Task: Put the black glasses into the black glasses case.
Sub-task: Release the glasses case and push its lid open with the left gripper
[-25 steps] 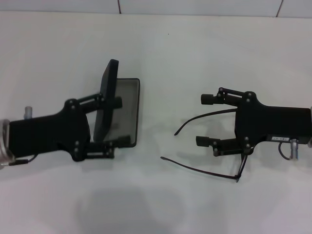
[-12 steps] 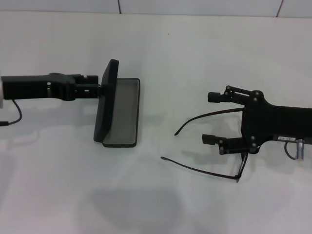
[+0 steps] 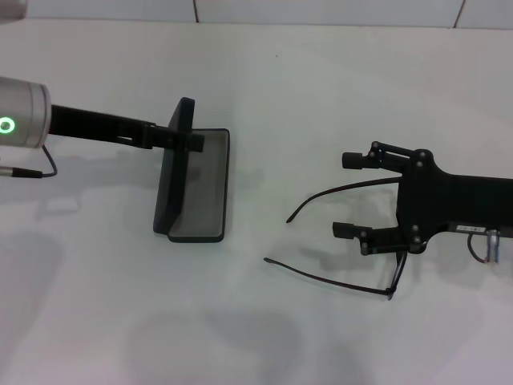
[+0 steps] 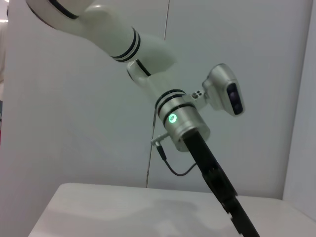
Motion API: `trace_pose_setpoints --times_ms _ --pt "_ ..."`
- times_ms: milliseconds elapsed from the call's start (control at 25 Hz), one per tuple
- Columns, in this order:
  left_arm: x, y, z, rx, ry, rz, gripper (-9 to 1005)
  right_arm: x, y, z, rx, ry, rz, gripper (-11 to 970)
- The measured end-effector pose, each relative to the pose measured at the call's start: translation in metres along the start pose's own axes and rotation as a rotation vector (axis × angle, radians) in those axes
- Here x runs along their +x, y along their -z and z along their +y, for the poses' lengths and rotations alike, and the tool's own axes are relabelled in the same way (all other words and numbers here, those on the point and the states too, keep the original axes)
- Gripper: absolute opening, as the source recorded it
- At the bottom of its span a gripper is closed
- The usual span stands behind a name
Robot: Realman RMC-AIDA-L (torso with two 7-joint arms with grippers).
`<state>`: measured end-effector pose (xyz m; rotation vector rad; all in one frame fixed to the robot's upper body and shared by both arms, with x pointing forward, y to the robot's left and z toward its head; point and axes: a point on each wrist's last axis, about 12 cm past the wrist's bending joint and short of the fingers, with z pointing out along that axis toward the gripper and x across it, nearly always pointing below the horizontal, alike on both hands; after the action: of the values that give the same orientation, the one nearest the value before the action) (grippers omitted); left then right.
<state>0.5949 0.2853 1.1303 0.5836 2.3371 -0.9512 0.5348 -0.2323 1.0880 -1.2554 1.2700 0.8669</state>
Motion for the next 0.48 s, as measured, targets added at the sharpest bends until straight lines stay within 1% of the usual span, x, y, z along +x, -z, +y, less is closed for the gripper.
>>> trace_pose_setpoints --times_ms 160,200,480 --pt "-0.002 -0.005 0.001 -0.031 0.004 0.033 823 0.000 0.000 0.000 0.003 0.000 0.004 885" --pt "-0.004 -0.010 0.002 -0.047 0.007 0.054 821 0.001 0.000 -0.001 0.006 0.000 0.006 885" --pt "-0.006 -0.018 0.008 -0.129 0.016 0.104 812 0.002 0.000 -0.001 0.014 0.010 0.015 885"
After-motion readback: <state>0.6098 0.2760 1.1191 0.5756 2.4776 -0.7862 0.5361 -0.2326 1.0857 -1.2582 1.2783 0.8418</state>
